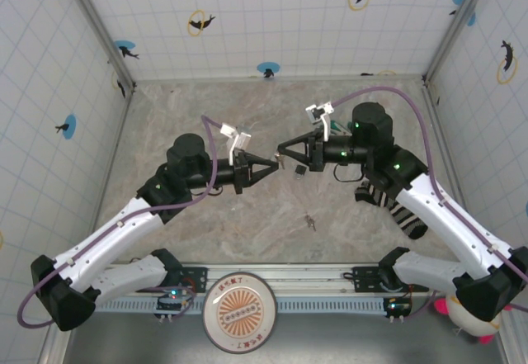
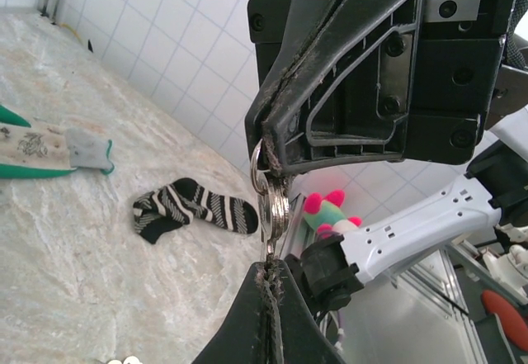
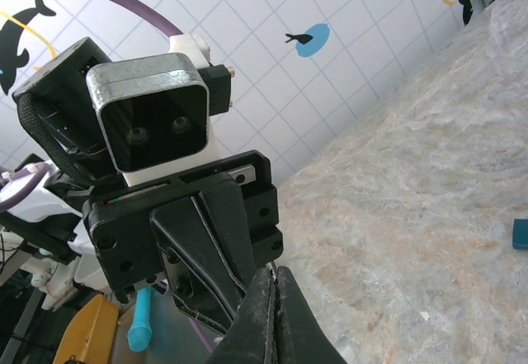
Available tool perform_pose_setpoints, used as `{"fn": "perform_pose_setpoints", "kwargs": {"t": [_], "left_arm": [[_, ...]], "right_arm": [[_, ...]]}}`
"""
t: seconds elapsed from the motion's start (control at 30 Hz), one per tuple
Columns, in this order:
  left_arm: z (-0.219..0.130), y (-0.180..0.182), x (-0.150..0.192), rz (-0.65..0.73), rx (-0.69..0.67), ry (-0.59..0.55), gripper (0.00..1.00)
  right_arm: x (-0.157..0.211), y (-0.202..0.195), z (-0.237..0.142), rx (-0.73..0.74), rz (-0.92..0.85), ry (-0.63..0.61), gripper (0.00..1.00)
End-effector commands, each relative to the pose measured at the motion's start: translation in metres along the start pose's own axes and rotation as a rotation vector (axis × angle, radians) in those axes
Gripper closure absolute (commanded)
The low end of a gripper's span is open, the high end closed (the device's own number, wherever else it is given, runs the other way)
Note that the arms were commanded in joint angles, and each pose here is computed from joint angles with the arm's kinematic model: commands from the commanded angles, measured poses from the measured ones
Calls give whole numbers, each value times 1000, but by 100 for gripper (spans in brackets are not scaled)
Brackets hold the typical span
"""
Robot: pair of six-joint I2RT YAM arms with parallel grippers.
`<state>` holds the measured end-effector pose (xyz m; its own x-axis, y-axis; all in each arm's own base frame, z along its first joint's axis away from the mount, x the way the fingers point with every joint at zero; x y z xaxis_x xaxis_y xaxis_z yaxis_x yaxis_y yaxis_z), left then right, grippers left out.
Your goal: Unlock with the key
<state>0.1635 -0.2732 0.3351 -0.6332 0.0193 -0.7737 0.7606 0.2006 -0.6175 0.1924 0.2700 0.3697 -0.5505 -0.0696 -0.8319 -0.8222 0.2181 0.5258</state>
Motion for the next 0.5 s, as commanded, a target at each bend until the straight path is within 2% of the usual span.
{"fn": "perform_pose_setpoints", "kwargs": {"t": [0.0, 0.1, 0.2, 0.27, 0.47], "left_arm": [[-2, 6, -2, 11, -63, 2, 100], [-1, 17, -3, 5, -160, 35, 100], [1, 31, -1, -6, -249, 95, 100], [3, 42, 2, -7, -315, 140, 100], [6, 61, 9, -4, -431, 281, 100]], "right_arm": [[-1, 2, -8, 0, -36, -32, 100], [7, -10, -8, 57, -49, -27, 99], [16, -24, -8, 116, -45, -47, 81], [20, -33, -9, 161, -37, -57, 73], [32, -55, -13, 268, -23, -68, 66]]}}
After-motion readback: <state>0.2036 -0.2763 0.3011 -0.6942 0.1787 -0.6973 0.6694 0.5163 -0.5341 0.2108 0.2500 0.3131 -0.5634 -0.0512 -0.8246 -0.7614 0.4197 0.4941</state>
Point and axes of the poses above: each hand's point on the last joint's axis, 136 mm out from that joint toward the fingers, its own z axis out along the fingers, its own y axis along the line the jaws close on, x = y × z, the point moved 3 cm from there along -z, back along the fingers, and after that the axes turned 5 degrees about -z, right-handed, at the moved point
